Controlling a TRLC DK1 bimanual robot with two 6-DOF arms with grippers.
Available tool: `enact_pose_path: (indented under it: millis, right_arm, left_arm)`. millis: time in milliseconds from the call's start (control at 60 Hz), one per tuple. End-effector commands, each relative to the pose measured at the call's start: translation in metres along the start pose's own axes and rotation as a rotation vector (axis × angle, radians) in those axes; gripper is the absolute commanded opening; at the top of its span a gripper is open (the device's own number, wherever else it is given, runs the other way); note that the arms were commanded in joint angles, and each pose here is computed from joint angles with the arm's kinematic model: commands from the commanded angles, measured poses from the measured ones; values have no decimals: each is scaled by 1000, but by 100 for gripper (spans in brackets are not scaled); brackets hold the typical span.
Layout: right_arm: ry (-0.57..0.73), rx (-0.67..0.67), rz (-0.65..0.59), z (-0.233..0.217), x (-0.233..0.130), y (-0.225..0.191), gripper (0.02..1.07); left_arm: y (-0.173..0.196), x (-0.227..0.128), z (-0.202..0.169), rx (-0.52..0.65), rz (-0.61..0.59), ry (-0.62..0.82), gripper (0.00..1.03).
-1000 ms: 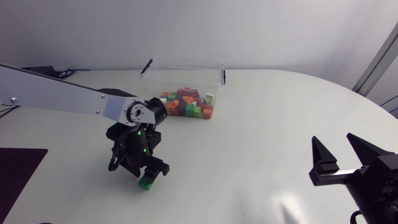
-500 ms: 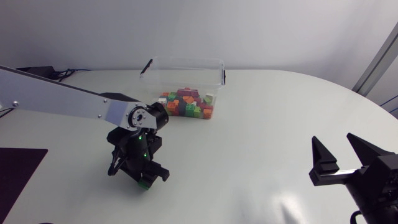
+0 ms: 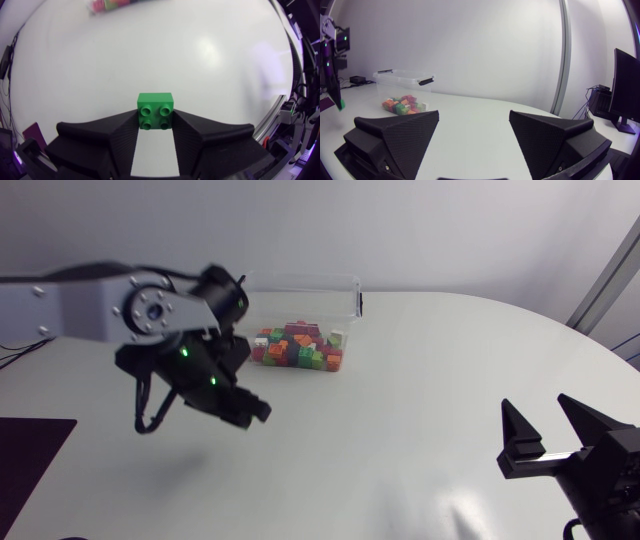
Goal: Place the duplo bricks in the container
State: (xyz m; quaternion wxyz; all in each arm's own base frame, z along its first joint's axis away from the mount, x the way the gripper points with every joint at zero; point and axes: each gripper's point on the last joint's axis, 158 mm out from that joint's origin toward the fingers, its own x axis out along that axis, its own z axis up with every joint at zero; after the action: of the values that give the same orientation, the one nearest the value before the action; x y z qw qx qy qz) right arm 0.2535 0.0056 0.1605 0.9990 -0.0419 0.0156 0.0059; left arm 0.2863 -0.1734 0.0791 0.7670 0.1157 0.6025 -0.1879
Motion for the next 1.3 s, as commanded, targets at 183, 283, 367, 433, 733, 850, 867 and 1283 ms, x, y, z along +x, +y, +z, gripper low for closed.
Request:
enact_pose_path:
  millis: [183, 283, 367, 433, 733, 850, 867, 1283]
  right_arm:
    - [14, 3, 4, -9, 1, 1, 103]
    - [15, 3, 2, -10, 1, 1, 103]
    - [14, 3, 4, -9, 1, 1, 103]
    - [15, 3, 2, -10, 1, 1, 103]
    - [14, 3, 4, -9, 1, 1, 103]
    - [14, 3, 4, -9, 1, 1, 103]
    - [14, 3, 4, -9, 1, 1, 103]
    - [14, 3, 4, -9, 1, 1, 103]
  left_arm:
    - [2, -108, 113, -2, 9, -377, 21]
    - [9, -117, 148, -17, 17, -445, 21]
    - [12, -125, 170, -25, 17, -502, 21]
    - [14, -132, 190, -29, 17, -559, 21]
    - [28, -150, 256, -60, 30, -742, 21]
    - [41, -151, 275, -89, 41, -782, 21]
    - [45, -152, 279, -96, 49, -796, 21]
    - [61, -109, 326, -120, 85, -694, 31]
